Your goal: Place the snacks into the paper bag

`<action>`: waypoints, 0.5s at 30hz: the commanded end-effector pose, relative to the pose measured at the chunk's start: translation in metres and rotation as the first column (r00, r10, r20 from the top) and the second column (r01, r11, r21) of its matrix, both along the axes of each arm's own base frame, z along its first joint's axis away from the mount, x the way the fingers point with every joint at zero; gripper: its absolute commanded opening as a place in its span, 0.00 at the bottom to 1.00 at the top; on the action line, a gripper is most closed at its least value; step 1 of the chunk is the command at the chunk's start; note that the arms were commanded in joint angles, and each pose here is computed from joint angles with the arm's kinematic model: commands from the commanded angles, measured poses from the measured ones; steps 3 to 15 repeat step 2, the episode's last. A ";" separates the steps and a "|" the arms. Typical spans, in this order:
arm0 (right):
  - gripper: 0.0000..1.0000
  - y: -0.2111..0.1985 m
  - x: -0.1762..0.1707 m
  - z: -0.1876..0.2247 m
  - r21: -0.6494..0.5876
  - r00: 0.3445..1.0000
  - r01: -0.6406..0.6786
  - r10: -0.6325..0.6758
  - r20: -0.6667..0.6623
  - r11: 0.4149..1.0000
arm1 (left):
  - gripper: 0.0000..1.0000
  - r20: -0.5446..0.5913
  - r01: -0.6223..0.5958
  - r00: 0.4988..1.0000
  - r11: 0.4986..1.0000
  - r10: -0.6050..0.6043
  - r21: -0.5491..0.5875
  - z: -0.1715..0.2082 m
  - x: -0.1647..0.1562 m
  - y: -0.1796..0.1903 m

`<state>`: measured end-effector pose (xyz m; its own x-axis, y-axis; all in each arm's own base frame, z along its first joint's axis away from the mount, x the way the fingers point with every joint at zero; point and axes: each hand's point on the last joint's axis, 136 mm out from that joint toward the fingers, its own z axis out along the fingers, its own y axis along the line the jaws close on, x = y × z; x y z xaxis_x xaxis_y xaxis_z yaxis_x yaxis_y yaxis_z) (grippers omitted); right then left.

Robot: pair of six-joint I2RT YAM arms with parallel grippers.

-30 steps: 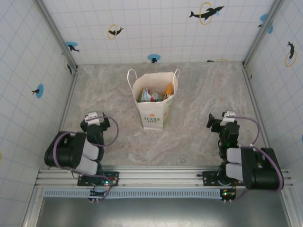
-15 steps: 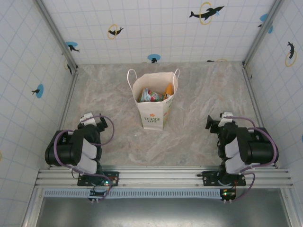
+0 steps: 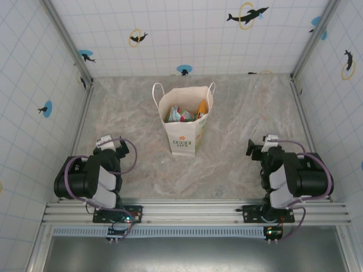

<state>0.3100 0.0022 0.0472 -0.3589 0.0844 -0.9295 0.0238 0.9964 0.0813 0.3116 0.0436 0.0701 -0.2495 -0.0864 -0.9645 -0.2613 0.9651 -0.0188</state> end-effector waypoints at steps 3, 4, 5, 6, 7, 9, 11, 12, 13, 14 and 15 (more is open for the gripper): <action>1.00 0.001 0.000 0.005 -0.010 1.000 -0.005 0.005 0.020 1.000 | 0.98 -0.015 0.014 1.000 1.000 -0.015 -0.022 -0.006 -0.007 -0.004; 1.00 0.001 0.000 0.005 -0.010 1.000 -0.005 0.005 0.020 1.000 | 0.98 -0.015 0.014 1.000 1.000 -0.015 -0.022 -0.006 -0.007 -0.004; 1.00 0.001 0.000 0.005 -0.010 1.000 -0.005 0.005 0.020 1.000 | 0.98 -0.015 0.014 1.000 1.000 -0.015 -0.022 -0.006 -0.007 -0.004; 1.00 0.001 0.000 0.005 -0.010 1.000 -0.005 0.005 0.020 1.000 | 0.98 -0.015 0.014 1.000 1.000 -0.015 -0.022 -0.006 -0.007 -0.004; 1.00 0.001 0.000 0.005 -0.010 1.000 -0.005 0.005 0.020 1.000 | 0.98 -0.015 0.014 1.000 1.000 -0.015 -0.022 -0.006 -0.007 -0.004; 1.00 0.001 0.000 0.005 -0.010 1.000 -0.005 0.005 0.020 1.000 | 0.98 -0.015 0.014 1.000 1.000 -0.015 -0.022 -0.006 -0.007 -0.004; 1.00 0.001 0.000 0.005 -0.010 1.000 -0.005 0.005 0.020 1.000 | 0.98 -0.015 0.014 1.000 1.000 -0.015 -0.022 -0.006 -0.007 -0.004; 1.00 0.001 0.000 0.005 -0.010 1.000 -0.005 0.005 0.020 1.000 | 0.98 -0.015 0.014 1.000 1.000 -0.015 -0.022 -0.006 -0.007 -0.004; 1.00 0.001 0.000 0.005 -0.010 1.000 -0.005 0.005 0.020 1.000 | 0.98 -0.015 0.014 1.000 1.000 -0.015 -0.022 -0.006 -0.007 -0.004; 1.00 0.001 0.000 0.005 -0.010 1.000 -0.005 0.005 0.020 1.000 | 0.98 -0.015 0.014 1.000 1.000 -0.015 -0.022 -0.006 -0.007 -0.004; 1.00 0.001 0.000 0.005 -0.010 1.000 -0.005 0.005 0.020 1.000 | 0.98 -0.015 0.014 1.000 1.000 -0.015 -0.022 -0.006 -0.007 -0.004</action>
